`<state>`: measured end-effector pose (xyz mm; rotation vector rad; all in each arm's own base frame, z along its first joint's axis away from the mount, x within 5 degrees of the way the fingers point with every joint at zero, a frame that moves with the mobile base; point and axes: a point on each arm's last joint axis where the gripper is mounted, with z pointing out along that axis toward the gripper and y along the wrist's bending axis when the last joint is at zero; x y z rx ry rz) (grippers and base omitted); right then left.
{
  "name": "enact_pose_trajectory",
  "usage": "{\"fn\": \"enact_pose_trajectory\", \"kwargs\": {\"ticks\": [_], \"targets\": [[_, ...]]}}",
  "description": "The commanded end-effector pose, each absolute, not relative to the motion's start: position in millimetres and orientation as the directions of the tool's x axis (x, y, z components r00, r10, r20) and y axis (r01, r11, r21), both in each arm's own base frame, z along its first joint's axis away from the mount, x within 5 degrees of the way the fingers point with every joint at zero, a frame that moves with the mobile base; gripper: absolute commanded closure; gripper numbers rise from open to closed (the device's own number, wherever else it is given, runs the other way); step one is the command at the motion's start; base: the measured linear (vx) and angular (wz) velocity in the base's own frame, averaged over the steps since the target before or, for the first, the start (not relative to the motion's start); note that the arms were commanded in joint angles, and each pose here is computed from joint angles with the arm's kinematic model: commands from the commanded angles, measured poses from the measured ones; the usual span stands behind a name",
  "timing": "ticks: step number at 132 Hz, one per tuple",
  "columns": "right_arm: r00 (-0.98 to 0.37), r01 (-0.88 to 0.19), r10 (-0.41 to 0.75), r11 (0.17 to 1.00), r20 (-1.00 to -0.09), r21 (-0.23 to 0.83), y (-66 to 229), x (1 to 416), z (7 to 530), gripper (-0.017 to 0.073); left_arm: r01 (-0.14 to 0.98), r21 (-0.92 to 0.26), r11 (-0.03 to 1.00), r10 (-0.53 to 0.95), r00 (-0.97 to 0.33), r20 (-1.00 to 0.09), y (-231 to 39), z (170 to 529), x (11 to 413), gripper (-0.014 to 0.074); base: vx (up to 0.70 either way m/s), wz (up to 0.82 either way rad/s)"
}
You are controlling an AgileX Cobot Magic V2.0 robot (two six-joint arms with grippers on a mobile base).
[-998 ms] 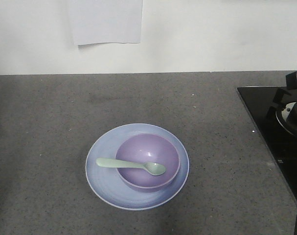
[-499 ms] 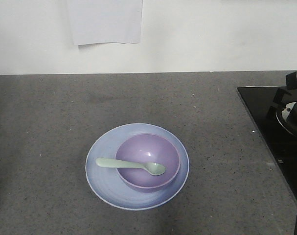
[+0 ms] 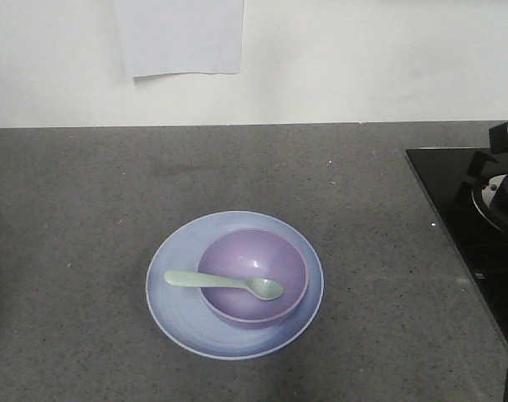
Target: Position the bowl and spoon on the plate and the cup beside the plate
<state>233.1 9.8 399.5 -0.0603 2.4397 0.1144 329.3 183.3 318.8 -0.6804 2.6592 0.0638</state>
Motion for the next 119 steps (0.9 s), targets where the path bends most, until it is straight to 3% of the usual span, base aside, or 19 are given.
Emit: {"fn": "enact_pose_trajectory", "kwargs": {"ticks": [1,28,38,57,91,119], "targets": [[-0.696,-0.076,-0.012,0.996,-0.718,0.057,8,230,416,0.0561,-0.47,-0.066,0.88,-0.443,-0.765,-0.467,182,338,329,0.0227,0.0,0.0],[-0.696,-0.076,-0.012,0.996,-0.718,0.057,8,230,416,0.0561,-0.463,-0.06,0.884,-0.434,-0.768,-0.471,186,330,336,0.0288,0.0,0.0],[-0.696,-0.076,-0.012,0.996,-0.718,0.057,8,230,416,0.0561,-0.455,-0.053,0.889,-0.421,-0.765,-0.487,187,330,337,0.037,0.0,0.0],[-0.696,-0.076,-0.012,0.996,-0.718,0.057,8,230,416,0.0561,-0.407,-0.077,0.91,-0.388,-0.774,-0.501,184,331,340,0.0604,0.0,0.0],[-0.696,-0.076,-0.012,0.996,-0.718,0.057,8,230,416,0.0561,-0.232,-0.249,0.94,-0.333,-0.781,-0.529,156,342,347,0.0602,0.0,0.0],[-0.696,-0.076,-0.012,0.996,-0.718,0.057,8,230,416,0.0561,-0.1,-0.235,0.967,-0.223,-0.779,-0.586,114,362,352,0.0602,0.0,0.0]]}}
